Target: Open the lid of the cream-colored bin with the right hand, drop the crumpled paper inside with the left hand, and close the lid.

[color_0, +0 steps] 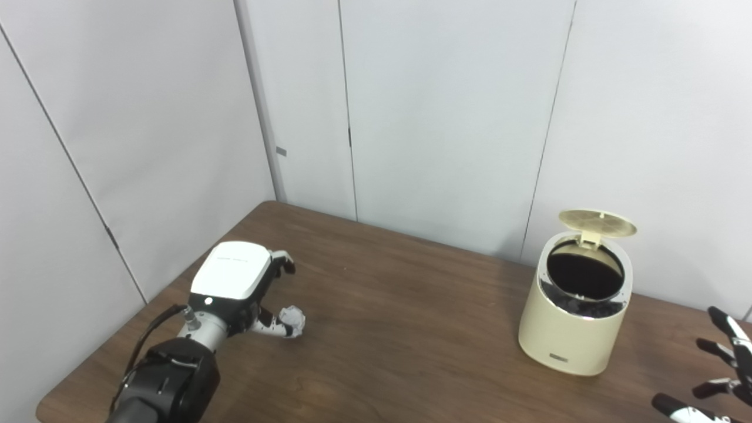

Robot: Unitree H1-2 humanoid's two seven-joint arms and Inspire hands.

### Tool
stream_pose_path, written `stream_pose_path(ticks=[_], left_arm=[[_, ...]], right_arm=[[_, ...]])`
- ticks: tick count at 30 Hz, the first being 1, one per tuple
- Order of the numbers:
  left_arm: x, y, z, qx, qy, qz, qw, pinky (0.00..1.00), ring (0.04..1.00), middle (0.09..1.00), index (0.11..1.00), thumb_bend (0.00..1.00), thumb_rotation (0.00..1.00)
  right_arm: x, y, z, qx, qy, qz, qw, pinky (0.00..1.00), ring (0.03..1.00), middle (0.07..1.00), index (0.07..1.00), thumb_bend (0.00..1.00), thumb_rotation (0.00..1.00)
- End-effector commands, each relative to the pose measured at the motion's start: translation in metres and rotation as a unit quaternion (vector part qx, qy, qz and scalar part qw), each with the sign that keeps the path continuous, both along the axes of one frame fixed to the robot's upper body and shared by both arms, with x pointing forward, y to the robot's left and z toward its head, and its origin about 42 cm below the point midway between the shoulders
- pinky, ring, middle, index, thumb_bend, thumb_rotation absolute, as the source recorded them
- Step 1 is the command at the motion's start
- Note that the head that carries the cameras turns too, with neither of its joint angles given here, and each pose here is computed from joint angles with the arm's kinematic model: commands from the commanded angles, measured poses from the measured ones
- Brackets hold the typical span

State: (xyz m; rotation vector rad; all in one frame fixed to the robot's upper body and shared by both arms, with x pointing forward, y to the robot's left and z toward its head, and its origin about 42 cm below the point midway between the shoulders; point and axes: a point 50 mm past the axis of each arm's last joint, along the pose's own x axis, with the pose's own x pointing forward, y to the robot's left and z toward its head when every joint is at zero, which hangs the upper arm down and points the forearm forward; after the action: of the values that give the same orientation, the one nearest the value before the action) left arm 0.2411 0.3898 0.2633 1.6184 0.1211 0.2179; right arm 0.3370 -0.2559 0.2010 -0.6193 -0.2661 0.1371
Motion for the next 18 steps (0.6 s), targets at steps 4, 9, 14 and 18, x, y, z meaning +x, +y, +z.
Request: stream_pose_path(ticks=[4,9,14,18], left_arm=[[0.011,0.009,0.013,0.030,-0.005,0.011,0.999,0.49,0.596,0.671,0.697,0.92,0.17],[0.016,0.009,0.005,0.037,0.001,0.011,0.999,0.48,0.592,0.664,0.693,0.91,0.18],[0.021,0.009,-0.007,0.032,-0.010,0.000,0.999,0.44,0.546,0.595,0.678,0.90,0.15],[0.025,0.009,-0.020,0.036,-0.018,-0.005,0.999,0.41,0.506,0.552,0.672,0.89,0.14]], right_arm=[[0.003,0.003,0.021,-0.002,-0.041,0.011,0.999,0.50,0.872,0.985,0.978,0.86,0.47],[0.003,0.002,0.019,-0.003,-0.043,0.014,0.999,0.54,0.883,0.993,0.985,0.84,0.47],[0.002,0.002,0.019,-0.001,-0.040,0.015,0.999,0.47,0.903,0.995,0.980,0.84,0.48],[0.001,0.002,0.018,0.002,-0.036,0.013,0.999,0.46,0.913,0.994,0.973,0.83,0.45]])
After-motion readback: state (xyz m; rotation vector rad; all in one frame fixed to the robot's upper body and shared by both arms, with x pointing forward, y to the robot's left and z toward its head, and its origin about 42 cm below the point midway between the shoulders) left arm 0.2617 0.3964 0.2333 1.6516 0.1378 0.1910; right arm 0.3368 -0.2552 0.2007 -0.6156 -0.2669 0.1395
